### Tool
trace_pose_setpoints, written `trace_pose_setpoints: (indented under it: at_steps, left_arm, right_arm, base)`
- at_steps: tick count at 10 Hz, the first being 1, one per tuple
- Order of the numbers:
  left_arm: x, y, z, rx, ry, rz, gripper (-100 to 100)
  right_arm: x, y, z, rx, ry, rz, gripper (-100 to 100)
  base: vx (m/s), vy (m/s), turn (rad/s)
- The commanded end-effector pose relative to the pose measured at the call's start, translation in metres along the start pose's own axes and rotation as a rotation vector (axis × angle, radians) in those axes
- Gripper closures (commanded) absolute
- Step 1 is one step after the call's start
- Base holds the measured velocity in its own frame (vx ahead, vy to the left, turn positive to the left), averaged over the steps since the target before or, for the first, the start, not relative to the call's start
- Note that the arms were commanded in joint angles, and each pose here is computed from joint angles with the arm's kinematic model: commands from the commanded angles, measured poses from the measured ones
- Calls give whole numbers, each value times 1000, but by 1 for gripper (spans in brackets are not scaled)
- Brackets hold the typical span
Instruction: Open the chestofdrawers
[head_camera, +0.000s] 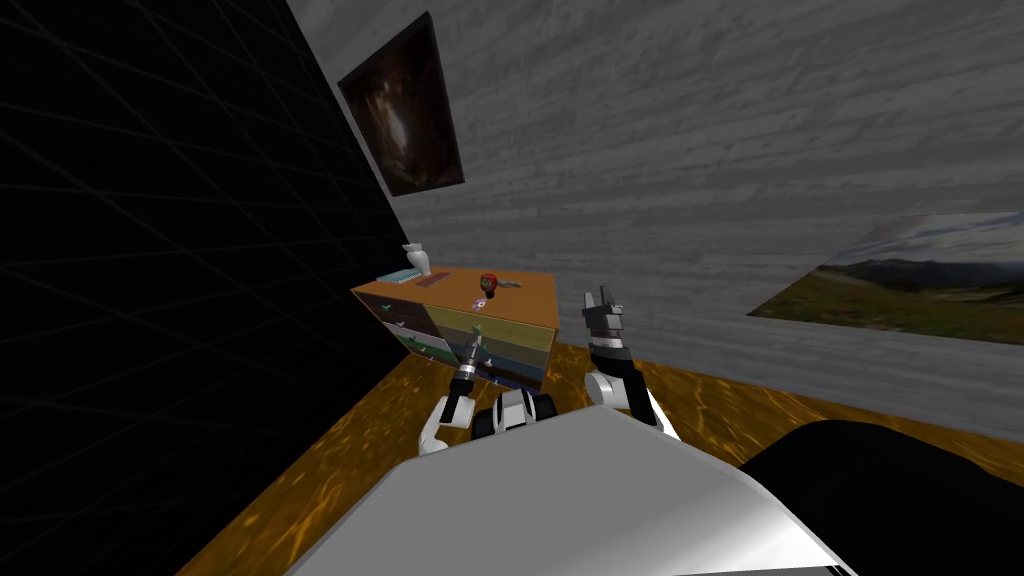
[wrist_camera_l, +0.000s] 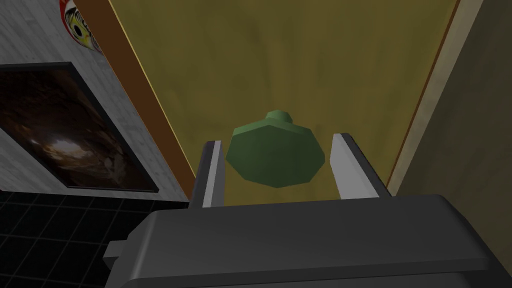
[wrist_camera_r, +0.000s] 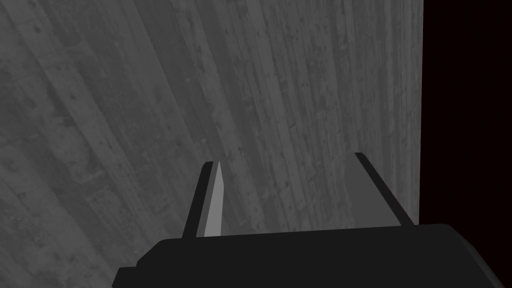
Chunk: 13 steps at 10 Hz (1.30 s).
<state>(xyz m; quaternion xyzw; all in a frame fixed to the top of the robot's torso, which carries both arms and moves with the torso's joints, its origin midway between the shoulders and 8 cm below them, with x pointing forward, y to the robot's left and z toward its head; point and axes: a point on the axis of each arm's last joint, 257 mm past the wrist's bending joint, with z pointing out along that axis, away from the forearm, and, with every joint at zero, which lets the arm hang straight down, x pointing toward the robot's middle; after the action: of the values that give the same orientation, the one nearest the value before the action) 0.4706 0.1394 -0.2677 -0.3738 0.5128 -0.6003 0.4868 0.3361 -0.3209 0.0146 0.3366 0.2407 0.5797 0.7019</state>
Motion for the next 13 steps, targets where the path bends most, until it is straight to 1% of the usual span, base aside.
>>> trace_pose_setpoints:
  at_steps: [1, 2, 3, 4, 5, 6, 7, 8, 9, 10, 11, 12, 13]
  left_arm:
    - [-44, 13, -19, -26, -71, 2, 100]
    - [-46, 13, -19, -25, -75, 2, 100]
    - [-84, 23, -38, -51, -134, 11, 100]
    - [-92, 22, -39, -48, -151, 7, 100]
    - [-128, 30, -60, -70, -207, 19, 100]
    - [-138, 28, -62, -66, -229, 15, 100]
    - [-172, 33, -84, -84, -281, 30, 100]
    - [-183, 30, -87, -78, -306, 27, 100]
    - [-216, 31, -110, -93, -357, 44, 100]
    - [-227, 28, -114, -86, -384, 41, 100]
    - [-261, 26, -138, -95, -439, 59, 100]
    - [-270, 22, -142, -87, -462, 58, 100]
    - [-304, 16, -168, -92, -518, 78, 100]
  right_arm:
    - [0, 0, 0, 0, 0, 0, 0]
    - [0, 0, 0, 0, 0, 0, 0]
    - [0, 0, 0, 0, 0, 0, 0]
    - [0, 0, 0, 0, 0, 0, 0]
    - [0, 0, 0, 0, 0, 0, 0]
    - [0, 0, 0, 0, 0, 0, 0]
    - [0, 0, 0, 0, 0, 0, 0]
    - [0, 0, 0, 0, 0, 0, 0]
    - [0, 0, 0, 0, 0, 0, 0]
    - [0, 0, 0, 0, 0, 0, 0]
    - [0, 0, 0, 0, 0, 0, 0]
    - [0, 0, 0, 0, 0, 0, 0]
    - [0, 0, 0, 0, 0, 0, 0]
  base:
    - [-101, -28, -374]
    - [-130, -21, -403]
    - [-157, -6, -382]
    - [-142, -19, -339]
    - [-161, -58, -461]
    - [-121, -42, -402]
    - [-108, -48, -408]
    - [-94, -49, -379]
    - [-135, -54, -434]
    - [-115, -53, -273]
    - [-118, -67, -440]
    - [-110, -66, -382]
    - [-139, -89, -375]
